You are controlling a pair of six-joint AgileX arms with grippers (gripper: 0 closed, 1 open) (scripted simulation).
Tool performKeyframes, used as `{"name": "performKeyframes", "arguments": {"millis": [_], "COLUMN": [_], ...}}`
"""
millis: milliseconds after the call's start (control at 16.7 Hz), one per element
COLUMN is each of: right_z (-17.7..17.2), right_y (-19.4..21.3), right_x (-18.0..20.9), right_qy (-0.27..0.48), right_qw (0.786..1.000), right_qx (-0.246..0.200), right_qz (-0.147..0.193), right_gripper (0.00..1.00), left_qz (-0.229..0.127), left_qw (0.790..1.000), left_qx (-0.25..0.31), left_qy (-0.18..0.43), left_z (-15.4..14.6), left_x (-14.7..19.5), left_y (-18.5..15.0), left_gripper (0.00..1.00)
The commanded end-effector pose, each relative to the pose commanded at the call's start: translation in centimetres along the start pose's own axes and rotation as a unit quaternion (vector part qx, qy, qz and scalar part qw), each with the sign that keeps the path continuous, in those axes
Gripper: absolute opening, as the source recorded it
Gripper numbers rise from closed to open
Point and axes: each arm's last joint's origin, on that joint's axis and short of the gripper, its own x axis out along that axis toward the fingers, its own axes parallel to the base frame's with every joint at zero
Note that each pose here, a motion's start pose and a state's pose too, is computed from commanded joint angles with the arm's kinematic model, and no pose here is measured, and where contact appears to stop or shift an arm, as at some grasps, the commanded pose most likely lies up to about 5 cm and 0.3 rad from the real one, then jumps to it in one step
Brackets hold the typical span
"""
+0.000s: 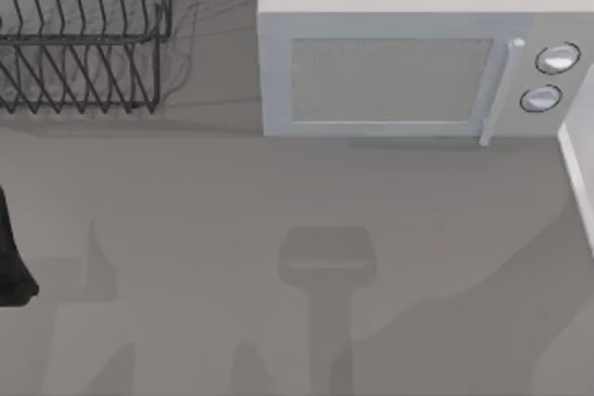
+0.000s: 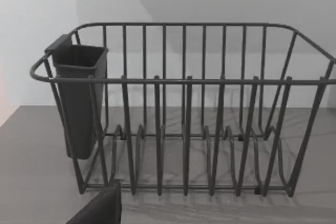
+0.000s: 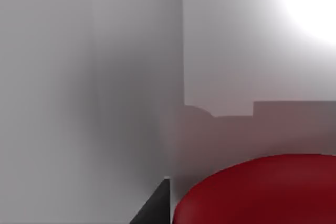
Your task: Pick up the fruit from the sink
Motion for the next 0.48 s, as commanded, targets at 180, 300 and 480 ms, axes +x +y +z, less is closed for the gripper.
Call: {"name": "performKeyframes", "arguments": {"millis": [180, 300, 480], "right_z": [0.00, 0.00, 0.00], "right_y": [0.00, 0.00, 0.00], "right_x": [0.00, 0.00, 0.00], "right_qy": [0.000, 0.000, 0.000], "right_qw": [1.000, 1.000, 1.000], "right_qx": [0.000, 0.000, 0.000], "right_qz": [0.000, 0.000, 0.000], "right_gripper": [0.00, 0.00, 0.00], "left_qz": [0.000, 0.000, 0.000], "left_qw": [1.000, 1.000, 1.000], "left_qx": [0.000, 0.000, 0.000], "left_qy": [0.000, 0.000, 0.000], "left_z": [0.00, 0.00, 0.00], "left_x": [0.00, 0.00, 0.00], "left_y": [0.00, 0.00, 0.00], "left_gripper": [1.00, 1.00, 1.00]}}
